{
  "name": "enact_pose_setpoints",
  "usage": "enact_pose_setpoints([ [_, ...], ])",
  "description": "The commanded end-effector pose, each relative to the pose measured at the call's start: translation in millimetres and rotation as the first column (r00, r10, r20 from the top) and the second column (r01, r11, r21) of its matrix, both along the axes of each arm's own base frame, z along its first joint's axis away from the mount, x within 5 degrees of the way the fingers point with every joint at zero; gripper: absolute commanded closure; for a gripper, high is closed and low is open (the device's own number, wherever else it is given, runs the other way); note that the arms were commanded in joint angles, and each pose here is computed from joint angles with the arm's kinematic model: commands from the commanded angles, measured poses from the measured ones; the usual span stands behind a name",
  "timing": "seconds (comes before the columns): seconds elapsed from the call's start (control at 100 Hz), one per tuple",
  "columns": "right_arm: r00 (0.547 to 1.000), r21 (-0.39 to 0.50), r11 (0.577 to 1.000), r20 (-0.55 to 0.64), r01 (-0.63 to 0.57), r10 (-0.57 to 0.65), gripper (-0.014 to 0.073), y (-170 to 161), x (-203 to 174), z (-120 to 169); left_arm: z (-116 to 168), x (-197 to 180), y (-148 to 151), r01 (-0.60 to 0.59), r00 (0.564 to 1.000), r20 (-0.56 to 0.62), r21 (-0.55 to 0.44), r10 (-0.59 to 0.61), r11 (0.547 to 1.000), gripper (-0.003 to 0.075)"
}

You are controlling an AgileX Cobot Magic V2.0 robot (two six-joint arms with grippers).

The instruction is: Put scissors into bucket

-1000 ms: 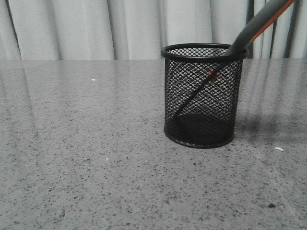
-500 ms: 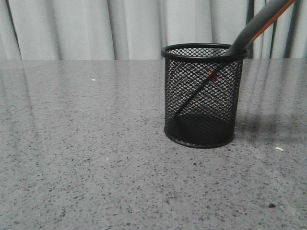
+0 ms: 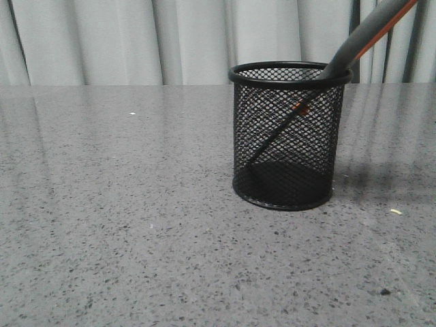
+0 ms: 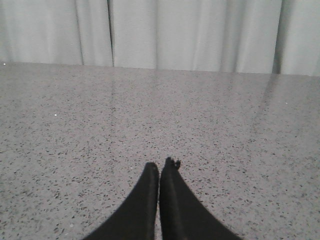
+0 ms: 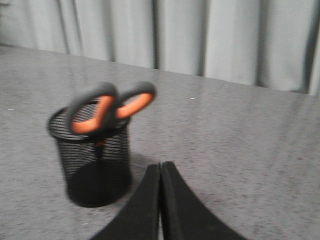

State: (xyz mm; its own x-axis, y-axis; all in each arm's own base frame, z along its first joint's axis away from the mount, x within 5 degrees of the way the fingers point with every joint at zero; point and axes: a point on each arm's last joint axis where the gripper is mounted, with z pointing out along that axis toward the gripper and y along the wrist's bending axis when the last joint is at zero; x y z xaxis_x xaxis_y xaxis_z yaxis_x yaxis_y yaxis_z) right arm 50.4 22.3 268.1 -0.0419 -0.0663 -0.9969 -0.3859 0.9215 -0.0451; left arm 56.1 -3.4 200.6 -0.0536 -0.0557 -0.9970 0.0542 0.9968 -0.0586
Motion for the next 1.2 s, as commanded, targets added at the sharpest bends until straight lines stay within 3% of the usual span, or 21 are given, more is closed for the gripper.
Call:
enact_pose_setpoints([
  [0.0, 0.987, 0.004, 0.995, 0.125, 0.100, -0.100, 0.0661, -5.2, 4.8, 5.5, -5.4, -0.4, -0.2, 0.006, 0.998, 0.060, -0.015, -0.006, 1.000, 0.0740],
  [0.17, 0.955, 0.029, 0.966, 0.145, 0.257, -0.259, 0.0661, -14.4, 9.0, -25.4, -5.4, -0.4, -0.2, 0.006, 0.998, 0.060, -0.015, -0.006, 1.000, 0.0740],
  [0.36, 0.941, 0.042, 0.957, 0.174, 0.287, -0.290, 0.0661, -16.9, 4.0, -59.7, -5.4, -0.4, -0.2, 0.006, 0.998, 0.060, -0.015, -0.006, 1.000, 0.0740],
  [0.39, 0.951, 0.012, 0.958, 0.124, 0.285, -0.285, 0.0661, -16.5, 3.7, -64.1, -5.4, -0.4, -0.2, 0.006, 0.998, 0.060, -0.015, -0.006, 1.000, 0.0740],
  [0.67, 0.953, -0.049, 0.956, 0.109, 0.290, -0.284, 0.0661, -16.7, 4.1, -67.1, -5.4, -0.3, -0.2, 0.006, 0.998, 0.060, -0.015, -0.006, 1.000, 0.0740],
  [1.19, 0.953, -0.048, 0.956, 0.109, 0.290, -0.284, 0.0661, -16.7, 4.1, -67.1, -5.4, -0.3, -0.2, 0.006, 0.998, 0.060, -0.015, -0.006, 1.000, 0.0740],
])
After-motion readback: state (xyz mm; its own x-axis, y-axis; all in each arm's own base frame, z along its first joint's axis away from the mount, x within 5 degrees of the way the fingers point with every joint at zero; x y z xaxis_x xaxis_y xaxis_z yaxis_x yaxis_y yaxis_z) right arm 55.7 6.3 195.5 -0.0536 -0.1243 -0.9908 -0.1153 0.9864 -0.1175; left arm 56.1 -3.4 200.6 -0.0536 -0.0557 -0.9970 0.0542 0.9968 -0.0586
